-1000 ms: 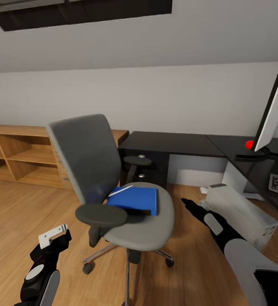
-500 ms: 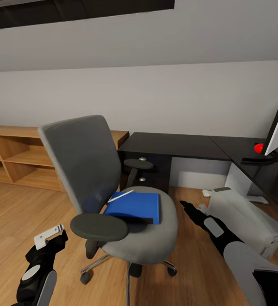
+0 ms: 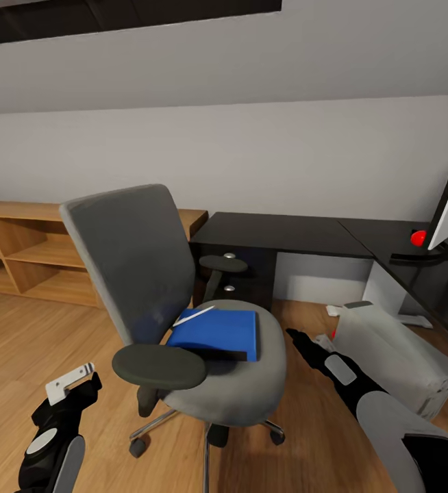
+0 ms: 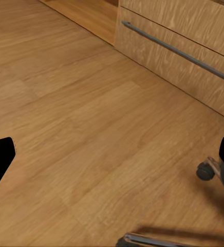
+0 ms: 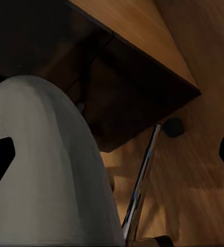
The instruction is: In the bedroom, organize the workspace by keeping the computer under the desk, ensuring the monitor is on the desk, placing the keyboard on the desk next to the monitor, placing the mouse on the desk next to the keyboard, moving the folder from the swivel chair onto the desk next to the mouse, stacking the notebook on top of the folder with the pen on top of the notebook, and positioning the swivel chair next to the desk.
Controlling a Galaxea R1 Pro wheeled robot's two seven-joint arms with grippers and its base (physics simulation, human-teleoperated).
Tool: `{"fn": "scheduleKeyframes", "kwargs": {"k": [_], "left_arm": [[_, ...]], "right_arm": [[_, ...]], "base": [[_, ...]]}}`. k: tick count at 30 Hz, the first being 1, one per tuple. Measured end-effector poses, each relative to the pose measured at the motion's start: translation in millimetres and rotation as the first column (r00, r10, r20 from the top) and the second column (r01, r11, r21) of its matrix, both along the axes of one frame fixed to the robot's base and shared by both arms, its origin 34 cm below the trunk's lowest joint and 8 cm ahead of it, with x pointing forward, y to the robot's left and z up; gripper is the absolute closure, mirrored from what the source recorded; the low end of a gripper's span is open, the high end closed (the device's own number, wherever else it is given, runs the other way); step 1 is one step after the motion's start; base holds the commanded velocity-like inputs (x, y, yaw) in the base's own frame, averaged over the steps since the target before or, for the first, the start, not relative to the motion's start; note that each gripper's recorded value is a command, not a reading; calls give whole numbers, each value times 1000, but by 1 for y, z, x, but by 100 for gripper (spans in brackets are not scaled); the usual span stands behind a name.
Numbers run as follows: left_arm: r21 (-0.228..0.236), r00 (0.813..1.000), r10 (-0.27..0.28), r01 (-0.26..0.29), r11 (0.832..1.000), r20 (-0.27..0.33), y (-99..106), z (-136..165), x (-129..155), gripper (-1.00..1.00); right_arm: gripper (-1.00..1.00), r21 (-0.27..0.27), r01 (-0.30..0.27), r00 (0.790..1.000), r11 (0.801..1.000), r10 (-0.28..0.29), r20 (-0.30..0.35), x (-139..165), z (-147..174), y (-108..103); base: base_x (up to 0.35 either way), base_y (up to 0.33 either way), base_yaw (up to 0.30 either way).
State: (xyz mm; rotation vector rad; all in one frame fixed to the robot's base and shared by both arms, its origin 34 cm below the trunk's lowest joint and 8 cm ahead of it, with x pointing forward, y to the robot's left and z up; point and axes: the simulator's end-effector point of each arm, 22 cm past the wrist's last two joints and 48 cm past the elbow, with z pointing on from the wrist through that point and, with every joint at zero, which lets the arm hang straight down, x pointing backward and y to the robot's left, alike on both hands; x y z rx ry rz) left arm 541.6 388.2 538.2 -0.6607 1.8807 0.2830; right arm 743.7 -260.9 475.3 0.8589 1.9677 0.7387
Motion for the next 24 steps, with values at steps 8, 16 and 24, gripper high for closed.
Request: {"fn": "scheduleKeyframes", "kwargs": {"k": [8, 16, 24], "left_arm": [[0, 1000, 14, -14, 1000, -7, 6, -3, -2, -100], [0, 1000, 14, -14, 1000, -16, 6, -7, -2, -100], [0, 1000, 11, -11, 1000, -25, 4, -11, -2, -100]], "right_arm": [[-100, 33, -5, 1000, 999, 6, -28, -5, -13, 20], [-100, 33, -14, 1000, 999, 14, -15, -1, -11, 25], [-100, 36, -29, 1000, 999, 29, -3, 2, -9, 37]], "base": [[0, 0, 131], [0, 0, 195], [0, 0, 200]]}}
